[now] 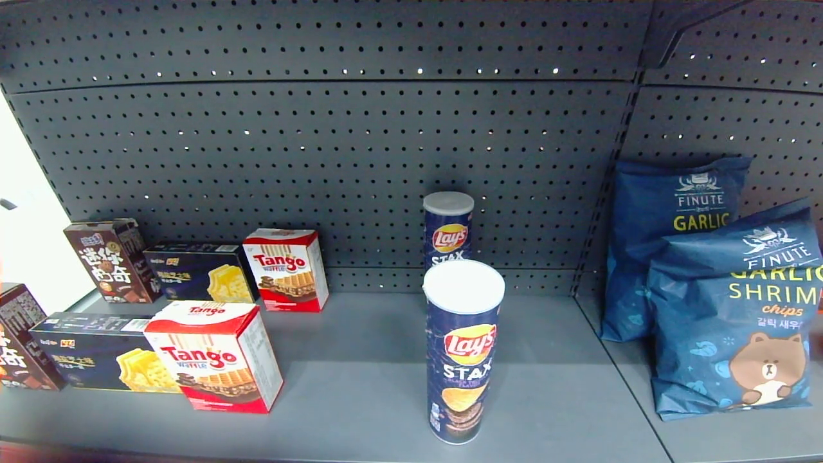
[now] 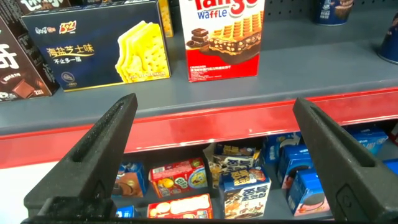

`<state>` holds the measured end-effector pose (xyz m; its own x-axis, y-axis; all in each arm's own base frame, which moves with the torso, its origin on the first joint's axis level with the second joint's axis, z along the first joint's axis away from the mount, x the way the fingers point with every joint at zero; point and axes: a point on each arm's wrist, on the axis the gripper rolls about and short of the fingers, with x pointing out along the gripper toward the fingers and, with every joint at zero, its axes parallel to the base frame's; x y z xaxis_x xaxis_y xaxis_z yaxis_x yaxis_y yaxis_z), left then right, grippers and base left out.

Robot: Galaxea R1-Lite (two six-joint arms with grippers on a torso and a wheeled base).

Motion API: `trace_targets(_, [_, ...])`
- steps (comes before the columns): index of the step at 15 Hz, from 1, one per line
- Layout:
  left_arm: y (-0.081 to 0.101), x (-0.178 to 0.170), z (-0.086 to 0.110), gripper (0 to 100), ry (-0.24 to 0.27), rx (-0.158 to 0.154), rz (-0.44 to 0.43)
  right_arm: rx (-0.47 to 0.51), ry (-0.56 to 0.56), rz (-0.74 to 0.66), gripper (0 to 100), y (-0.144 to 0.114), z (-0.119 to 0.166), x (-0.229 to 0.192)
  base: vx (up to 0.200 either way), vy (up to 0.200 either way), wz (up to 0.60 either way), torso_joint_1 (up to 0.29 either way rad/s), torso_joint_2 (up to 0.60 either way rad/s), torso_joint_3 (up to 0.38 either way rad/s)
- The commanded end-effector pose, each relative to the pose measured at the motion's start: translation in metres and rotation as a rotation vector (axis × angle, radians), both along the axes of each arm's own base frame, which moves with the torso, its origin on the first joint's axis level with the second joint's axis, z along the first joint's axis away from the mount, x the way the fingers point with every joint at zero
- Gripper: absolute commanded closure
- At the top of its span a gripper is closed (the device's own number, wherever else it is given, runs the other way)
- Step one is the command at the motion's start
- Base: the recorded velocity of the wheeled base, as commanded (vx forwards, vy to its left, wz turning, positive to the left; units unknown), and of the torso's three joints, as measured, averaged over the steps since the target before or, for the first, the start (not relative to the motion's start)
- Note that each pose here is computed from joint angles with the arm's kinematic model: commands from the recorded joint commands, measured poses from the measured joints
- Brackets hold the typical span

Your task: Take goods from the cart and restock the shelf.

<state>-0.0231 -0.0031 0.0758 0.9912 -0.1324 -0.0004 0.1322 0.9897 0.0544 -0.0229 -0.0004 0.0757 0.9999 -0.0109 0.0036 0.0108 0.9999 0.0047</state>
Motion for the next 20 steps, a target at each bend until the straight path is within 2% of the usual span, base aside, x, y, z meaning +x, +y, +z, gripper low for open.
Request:
trace_targets(1, [0.0000, 0.0000, 0.0000, 0, -0.001, 0.001, 0.001, 0.000, 0.001, 0.000, 0, 0.0000, 0.0001, 0.0001, 0.000, 0.200, 0.00, 0.002, 0.00, -0.002])
trace_targets(2, [0.0000, 0.0000, 0.0000, 0, -0.001, 0.001, -0.001, 0.000, 0.001, 0.000, 0, 0.0000, 0.0001, 0.0001, 0.000, 0.200, 0.00, 0.002, 0.00, -0.002])
trace_targets(7, [0.0000, 0.0000, 0.0000, 0, -0.001, 0.001, -0.001, 0.000, 0.001, 0.000, 0, 0.0000, 0.0001, 0.0001, 0.000, 0.000, 0.00, 0.000, 0.00, 0.000])
trace_targets(9, [0.0000, 0.0000, 0.0000, 0, -0.001, 0.001, -0.001, 0.000, 0.001, 0.000, 0, 0.0000, 0.0001, 0.0001, 0.000, 0.000, -0.60, 0.002, 0.00, 0.005])
trace_targets(20, [0.0000, 0.0000, 0.0000, 0, 0.000, -0.005, 0.002, 0.000, 0.001, 0.000, 0, 0.0000, 0.0001, 0.0001, 0.000, 0.000, 0.00, 0.000, 0.00, 0.000])
